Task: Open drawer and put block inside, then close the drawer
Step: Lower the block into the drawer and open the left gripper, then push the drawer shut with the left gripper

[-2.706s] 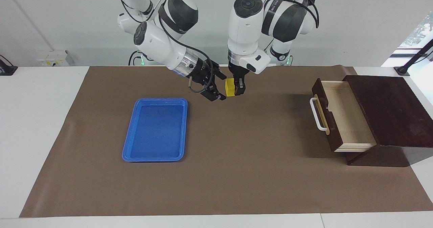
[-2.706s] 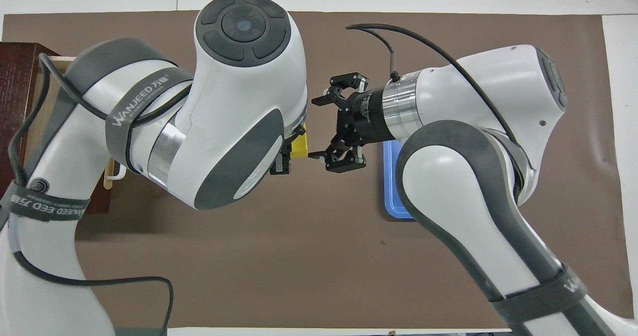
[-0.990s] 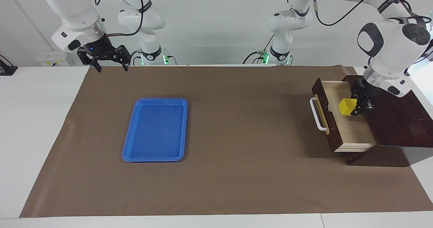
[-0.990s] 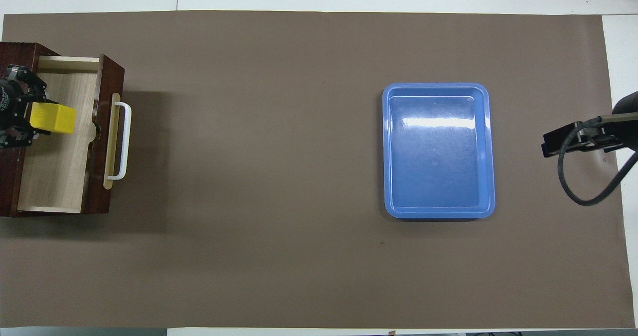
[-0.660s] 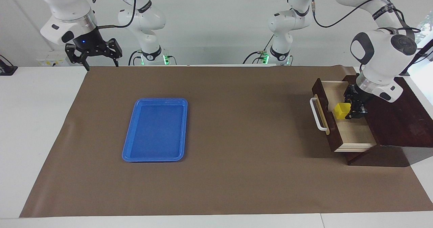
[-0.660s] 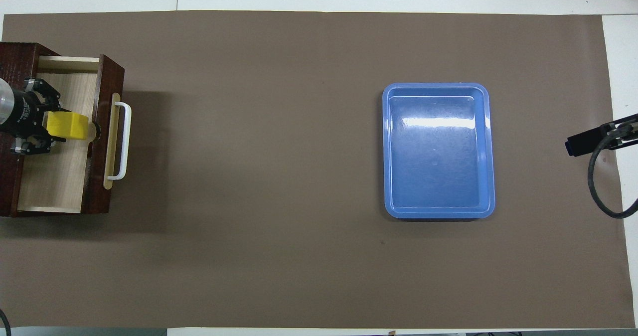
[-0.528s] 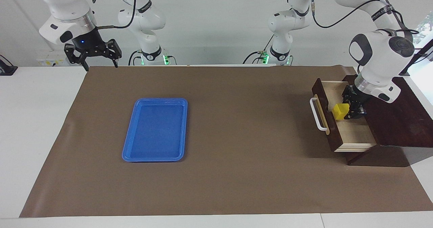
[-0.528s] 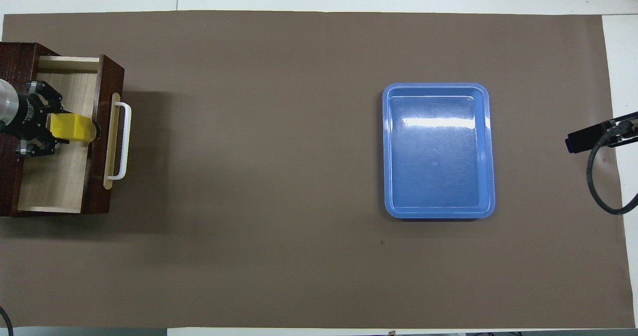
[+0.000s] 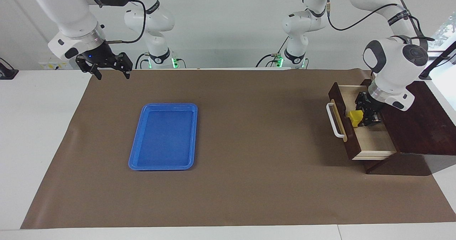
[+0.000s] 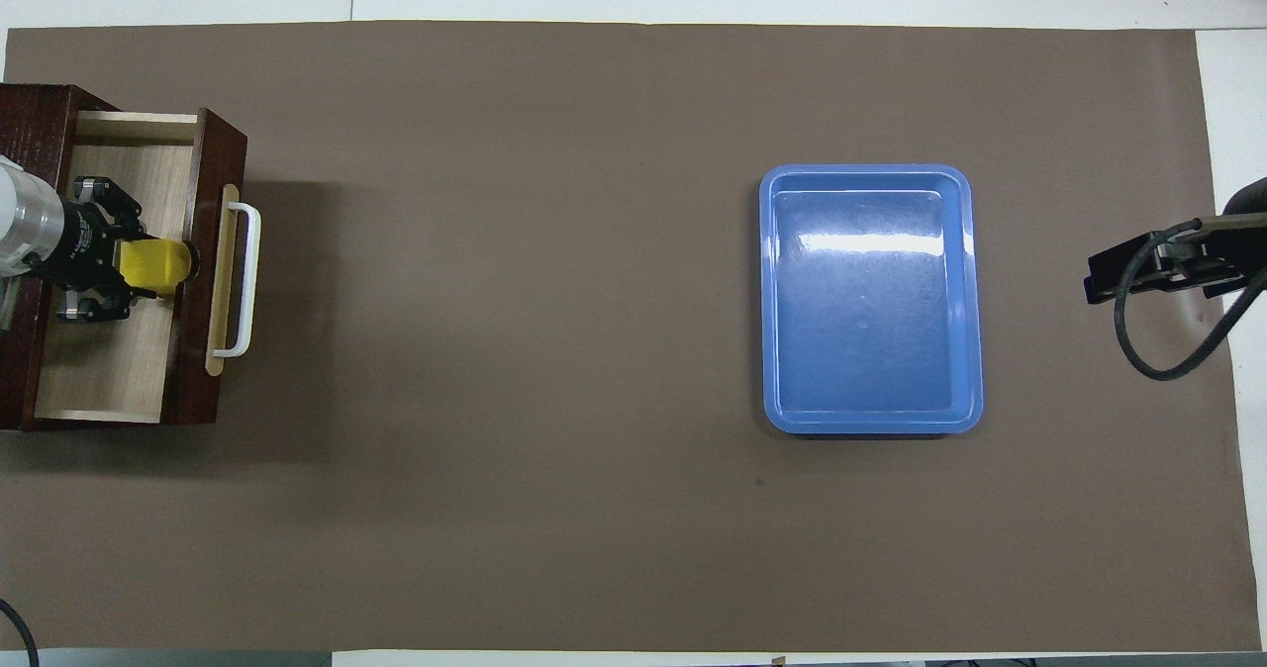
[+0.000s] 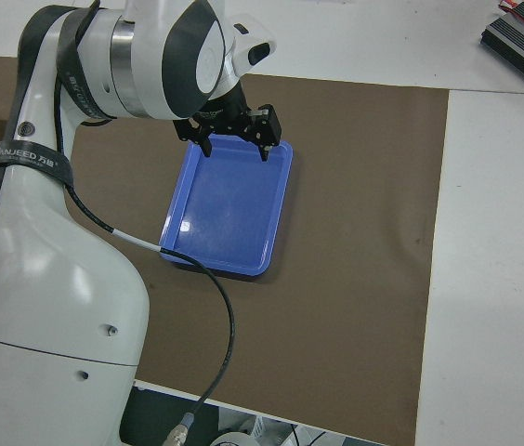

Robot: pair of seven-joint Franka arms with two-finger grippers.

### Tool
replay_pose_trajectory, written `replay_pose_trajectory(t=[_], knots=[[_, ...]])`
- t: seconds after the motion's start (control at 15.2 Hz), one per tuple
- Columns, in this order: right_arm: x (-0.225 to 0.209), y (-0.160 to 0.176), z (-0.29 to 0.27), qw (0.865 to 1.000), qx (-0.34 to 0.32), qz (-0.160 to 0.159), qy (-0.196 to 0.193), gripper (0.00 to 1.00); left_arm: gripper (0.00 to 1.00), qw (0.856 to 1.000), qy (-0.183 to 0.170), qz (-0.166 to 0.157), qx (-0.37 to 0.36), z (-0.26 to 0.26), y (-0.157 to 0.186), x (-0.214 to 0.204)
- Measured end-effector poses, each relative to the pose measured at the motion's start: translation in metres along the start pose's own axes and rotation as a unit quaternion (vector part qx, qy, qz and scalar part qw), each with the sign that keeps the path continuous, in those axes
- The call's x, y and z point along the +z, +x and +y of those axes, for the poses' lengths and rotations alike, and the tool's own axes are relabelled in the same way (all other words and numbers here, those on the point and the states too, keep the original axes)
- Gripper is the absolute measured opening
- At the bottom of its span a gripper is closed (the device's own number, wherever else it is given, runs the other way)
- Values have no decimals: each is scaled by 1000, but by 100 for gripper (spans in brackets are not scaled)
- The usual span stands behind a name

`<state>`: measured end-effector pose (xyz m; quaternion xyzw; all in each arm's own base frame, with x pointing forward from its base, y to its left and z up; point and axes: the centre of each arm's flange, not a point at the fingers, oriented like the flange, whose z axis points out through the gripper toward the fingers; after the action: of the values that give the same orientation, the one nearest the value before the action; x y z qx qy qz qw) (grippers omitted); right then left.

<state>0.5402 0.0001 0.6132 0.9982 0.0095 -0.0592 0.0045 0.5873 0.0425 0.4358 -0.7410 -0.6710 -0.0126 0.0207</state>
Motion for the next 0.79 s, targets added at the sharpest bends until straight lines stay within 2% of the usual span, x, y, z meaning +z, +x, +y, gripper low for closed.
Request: replay_pose_trajectory(t=[0.4, 0.46, 0.73, 0.79], knots=[[0, 0, 0, 1000, 1, 0, 0, 100, 56, 1000, -8, 1, -4, -3, -1, 2], [0, 0, 0, 1000, 1, 0, 0, 100, 61, 1000, -8, 1, -4, -3, -1, 3], [0, 0, 0, 1000, 1, 0, 0, 100, 100, 1000, -13, 2, -4, -1, -1, -4], [0, 0, 1, 1000, 1, 0, 0, 100, 100, 1000, -13, 3, -4, 0, -1, -13]])
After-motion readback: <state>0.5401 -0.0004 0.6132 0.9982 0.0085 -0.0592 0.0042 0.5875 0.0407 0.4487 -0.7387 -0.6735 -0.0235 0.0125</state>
